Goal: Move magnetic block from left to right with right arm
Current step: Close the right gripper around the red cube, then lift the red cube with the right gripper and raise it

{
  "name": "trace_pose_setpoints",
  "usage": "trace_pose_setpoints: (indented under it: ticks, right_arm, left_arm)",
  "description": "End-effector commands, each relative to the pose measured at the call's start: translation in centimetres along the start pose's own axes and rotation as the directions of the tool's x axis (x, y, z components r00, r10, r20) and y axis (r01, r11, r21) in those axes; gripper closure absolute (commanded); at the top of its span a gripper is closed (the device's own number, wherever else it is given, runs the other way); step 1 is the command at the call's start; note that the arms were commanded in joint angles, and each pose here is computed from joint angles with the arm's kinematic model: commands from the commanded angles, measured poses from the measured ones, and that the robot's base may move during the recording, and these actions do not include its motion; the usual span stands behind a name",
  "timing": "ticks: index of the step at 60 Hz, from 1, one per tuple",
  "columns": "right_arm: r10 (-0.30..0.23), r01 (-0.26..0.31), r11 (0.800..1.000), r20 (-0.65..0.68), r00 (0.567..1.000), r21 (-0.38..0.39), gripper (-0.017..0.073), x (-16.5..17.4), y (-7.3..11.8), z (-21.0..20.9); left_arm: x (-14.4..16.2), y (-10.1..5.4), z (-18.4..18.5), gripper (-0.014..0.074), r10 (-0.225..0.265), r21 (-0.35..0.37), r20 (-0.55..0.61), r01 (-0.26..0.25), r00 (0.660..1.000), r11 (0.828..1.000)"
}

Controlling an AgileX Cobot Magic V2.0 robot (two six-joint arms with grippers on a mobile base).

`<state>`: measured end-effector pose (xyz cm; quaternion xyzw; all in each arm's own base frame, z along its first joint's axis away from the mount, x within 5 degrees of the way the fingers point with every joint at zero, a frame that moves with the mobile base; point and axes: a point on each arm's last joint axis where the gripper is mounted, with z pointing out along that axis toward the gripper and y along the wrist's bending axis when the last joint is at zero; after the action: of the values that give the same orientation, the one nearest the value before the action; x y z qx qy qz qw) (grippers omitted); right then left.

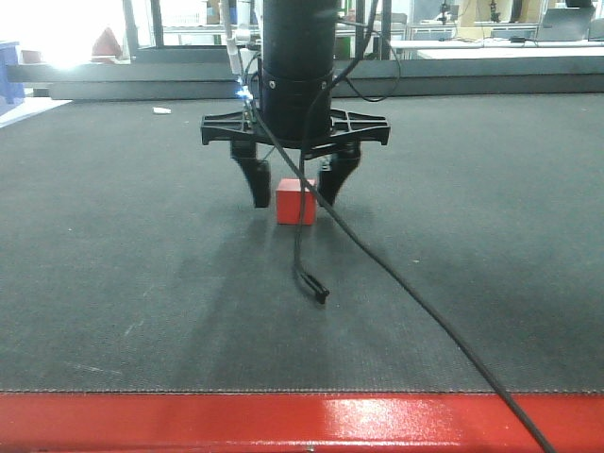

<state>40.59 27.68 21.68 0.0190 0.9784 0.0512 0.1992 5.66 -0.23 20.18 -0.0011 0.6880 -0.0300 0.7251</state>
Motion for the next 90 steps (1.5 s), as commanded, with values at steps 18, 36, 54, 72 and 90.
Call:
trace_pose_setpoints:
  ticks: [18,36,54,72,90]
  right_arm:
    - [-0.005,0.013,0.998,0.15,0.989,-0.057,0.045,-2.8,-1.1,-4.9]
    - [-0.19,0.207,0.977,0.248,0.95,-0.044,0.045,-4.2,-3.5,-11.3]
    - [-0.276,0.297,0.955,0.322,0.906,-0.019,0.045,-2.7,-8.0,-16.8]
    - [-0.202,0.231,0.973,0.427,0.882,-0.017,0.045,3.4,-15.5,-18.7]
    - [-0.155,0.218,0.975,0.589,0.793,-0.037,0.045,13.4,-20.8,-21.3]
  left_arm:
    - [-0.5,0.0,-0.1,0.071,-0.004,0.003,0.09,0.004,0.996,1.0]
    - [-0.5,0.0,-0.1,0.071,-0.004,0.003,0.09,0.004,0.996,1.0]
    - [-0.5,0.0,-0.1,0.0709,-0.004,0.003,0.09,0.004,0.996,1.0]
    - [-0.5,0.0,-0.1,0.071,-0.004,0.003,0.09,0.004,0.996,1.0]
    - [-0.5,0.0,-0.1,0.071,-0.004,0.003,0.09,0.004,0.996,1.0]
